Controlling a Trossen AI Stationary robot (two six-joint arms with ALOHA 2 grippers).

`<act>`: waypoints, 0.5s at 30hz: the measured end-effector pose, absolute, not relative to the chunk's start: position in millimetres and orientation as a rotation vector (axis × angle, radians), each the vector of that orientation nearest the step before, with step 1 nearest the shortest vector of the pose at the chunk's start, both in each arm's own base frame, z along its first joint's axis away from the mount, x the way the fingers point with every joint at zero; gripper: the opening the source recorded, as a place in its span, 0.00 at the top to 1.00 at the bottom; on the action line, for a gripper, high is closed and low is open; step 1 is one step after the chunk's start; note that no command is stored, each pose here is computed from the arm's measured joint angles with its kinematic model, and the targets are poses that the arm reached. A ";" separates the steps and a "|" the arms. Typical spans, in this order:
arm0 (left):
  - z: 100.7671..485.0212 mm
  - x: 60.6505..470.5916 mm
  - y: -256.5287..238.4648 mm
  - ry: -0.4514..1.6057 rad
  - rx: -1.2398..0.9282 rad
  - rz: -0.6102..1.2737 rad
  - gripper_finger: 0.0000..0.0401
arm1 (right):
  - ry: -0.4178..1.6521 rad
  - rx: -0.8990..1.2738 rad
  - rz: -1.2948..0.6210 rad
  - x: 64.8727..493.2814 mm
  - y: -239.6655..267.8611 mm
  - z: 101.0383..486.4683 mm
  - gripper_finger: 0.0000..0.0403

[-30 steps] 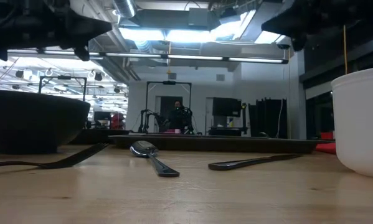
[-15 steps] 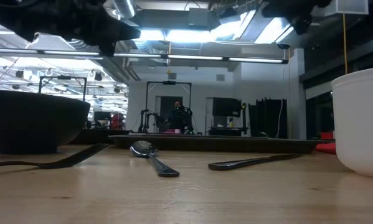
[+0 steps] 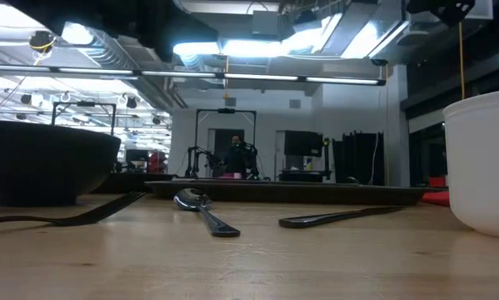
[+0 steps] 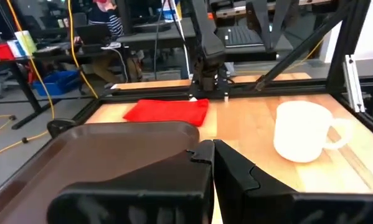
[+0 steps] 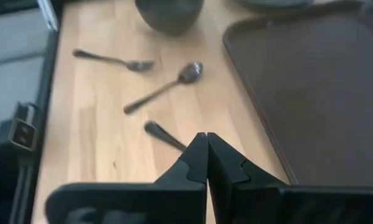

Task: Set up tray
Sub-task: Put the white mug on the top left of the brown tray

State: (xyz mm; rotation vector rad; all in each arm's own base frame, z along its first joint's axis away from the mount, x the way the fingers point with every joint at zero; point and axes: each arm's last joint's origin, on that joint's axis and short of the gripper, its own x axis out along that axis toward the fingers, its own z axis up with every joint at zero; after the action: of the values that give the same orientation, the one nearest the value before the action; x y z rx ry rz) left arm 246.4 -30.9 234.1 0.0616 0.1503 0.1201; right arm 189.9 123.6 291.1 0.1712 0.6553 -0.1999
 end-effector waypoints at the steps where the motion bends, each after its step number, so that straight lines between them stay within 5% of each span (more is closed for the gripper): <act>1: 235.3 250.4 -31.6 0.151 0.056 0.120 0.99 | 0.674 0.160 -0.207 190.0 124.4 292.1 0.99; 15: 230.6 278.9 -57.8 0.200 0.174 0.024 0.99 | 0.882 0.260 -0.183 188.6 150.6 308.7 0.99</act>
State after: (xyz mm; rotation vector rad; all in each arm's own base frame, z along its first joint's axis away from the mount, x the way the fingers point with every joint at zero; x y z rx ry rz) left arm 278.9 -57.8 230.6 0.1740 0.1998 0.0239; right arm 188.6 150.6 308.7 0.2596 0.8821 -0.1831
